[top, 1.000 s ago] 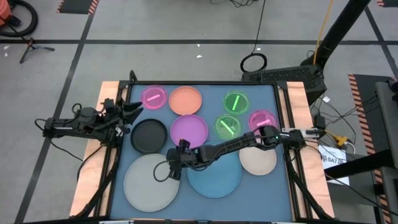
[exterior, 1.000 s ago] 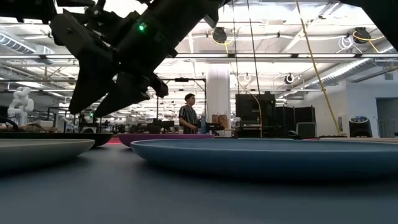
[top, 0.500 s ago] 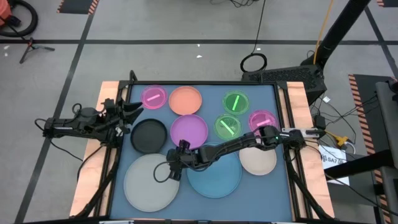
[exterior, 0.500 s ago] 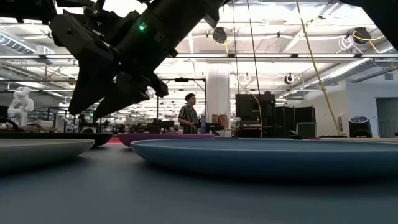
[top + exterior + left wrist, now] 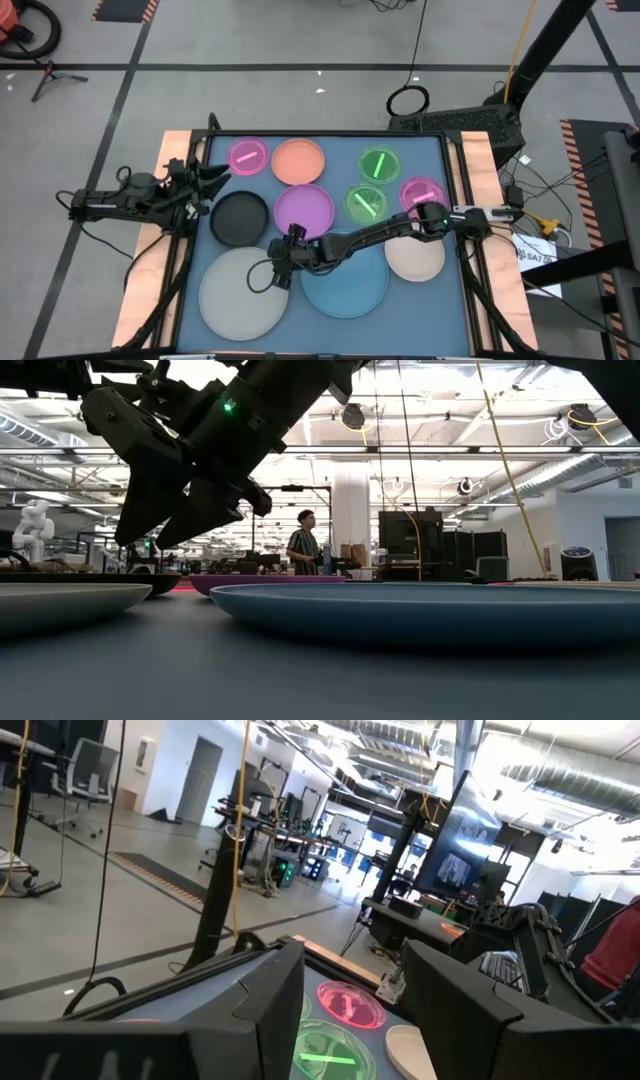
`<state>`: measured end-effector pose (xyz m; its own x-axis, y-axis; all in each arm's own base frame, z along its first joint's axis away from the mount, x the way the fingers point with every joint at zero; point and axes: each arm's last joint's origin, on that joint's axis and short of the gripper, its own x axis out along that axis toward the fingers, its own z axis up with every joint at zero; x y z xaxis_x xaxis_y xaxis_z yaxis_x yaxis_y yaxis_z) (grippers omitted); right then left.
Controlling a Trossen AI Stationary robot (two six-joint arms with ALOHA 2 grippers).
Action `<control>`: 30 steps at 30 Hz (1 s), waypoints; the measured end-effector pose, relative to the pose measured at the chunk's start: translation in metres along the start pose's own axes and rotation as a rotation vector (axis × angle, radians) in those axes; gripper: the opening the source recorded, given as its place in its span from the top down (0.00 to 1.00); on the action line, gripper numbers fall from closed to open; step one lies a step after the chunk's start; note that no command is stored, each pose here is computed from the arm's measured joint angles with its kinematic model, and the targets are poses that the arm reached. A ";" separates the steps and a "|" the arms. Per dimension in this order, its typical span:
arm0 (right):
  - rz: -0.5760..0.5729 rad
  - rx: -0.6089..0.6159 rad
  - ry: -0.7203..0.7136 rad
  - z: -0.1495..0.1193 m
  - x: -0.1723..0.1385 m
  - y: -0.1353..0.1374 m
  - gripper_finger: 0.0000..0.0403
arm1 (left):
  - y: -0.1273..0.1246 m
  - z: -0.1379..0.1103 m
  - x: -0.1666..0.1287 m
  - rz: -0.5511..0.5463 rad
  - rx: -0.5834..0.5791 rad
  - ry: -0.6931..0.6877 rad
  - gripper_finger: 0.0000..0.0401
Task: Stack plastic plates
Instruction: Stack the blue plate on top of the gray plate
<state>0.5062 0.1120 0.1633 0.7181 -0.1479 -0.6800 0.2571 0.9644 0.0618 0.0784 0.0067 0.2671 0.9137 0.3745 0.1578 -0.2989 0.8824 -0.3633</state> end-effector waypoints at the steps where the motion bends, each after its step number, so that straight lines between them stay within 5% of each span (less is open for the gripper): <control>1: 0.000 0.000 0.000 0.000 0.000 0.000 0.51 | 0.000 0.000 0.000 0.000 0.000 0.000 0.55; 30: -0.009 -0.011 0.030 -0.024 0.030 0.001 0.51 | 0.000 -0.001 0.000 0.001 0.005 0.005 0.55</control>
<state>0.5127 0.1137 0.1251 0.6963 -0.1502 -0.7019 0.2565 0.9653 0.0479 0.0785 0.0067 0.2666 0.9147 0.3741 0.1532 -0.3011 0.8834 -0.3592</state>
